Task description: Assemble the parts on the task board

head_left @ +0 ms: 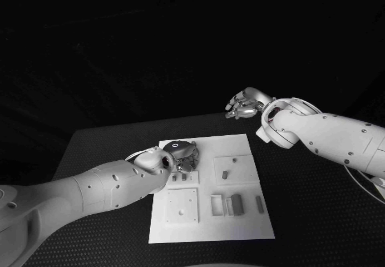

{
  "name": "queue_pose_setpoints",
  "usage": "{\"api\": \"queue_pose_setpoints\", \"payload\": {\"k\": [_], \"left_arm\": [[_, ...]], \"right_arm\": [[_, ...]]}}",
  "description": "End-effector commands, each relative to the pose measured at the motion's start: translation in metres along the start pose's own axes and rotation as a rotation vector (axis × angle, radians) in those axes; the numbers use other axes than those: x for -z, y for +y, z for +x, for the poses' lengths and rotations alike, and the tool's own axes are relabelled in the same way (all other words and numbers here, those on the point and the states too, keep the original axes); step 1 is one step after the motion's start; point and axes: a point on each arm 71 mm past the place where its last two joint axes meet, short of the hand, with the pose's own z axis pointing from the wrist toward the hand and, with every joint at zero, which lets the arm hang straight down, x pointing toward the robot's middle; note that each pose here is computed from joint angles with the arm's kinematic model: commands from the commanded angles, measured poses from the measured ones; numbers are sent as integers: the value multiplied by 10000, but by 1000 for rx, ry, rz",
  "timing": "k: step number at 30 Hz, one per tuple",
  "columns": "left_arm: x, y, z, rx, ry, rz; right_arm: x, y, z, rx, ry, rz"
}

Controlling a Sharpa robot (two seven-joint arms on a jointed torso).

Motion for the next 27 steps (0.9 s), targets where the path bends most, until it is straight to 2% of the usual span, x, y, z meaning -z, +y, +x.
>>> {"api": "queue_pose_setpoints", "payload": {"k": [1, 19, 23, 27], "left_arm": [[22, -3, 55, 37, 0, 5], [94, 78, -10, 119, -42, -18], [116, 117, -71, 184, -52, -41], [158, 189, -169, 196, -75, -55]], "right_arm": [[1, 8, 3, -2, 6, -10], [2, -1, -2, -2, 5, -8], [1, -5, -1, -1, 5, -8], [5, -23, -11, -1, 3, -4]]}}
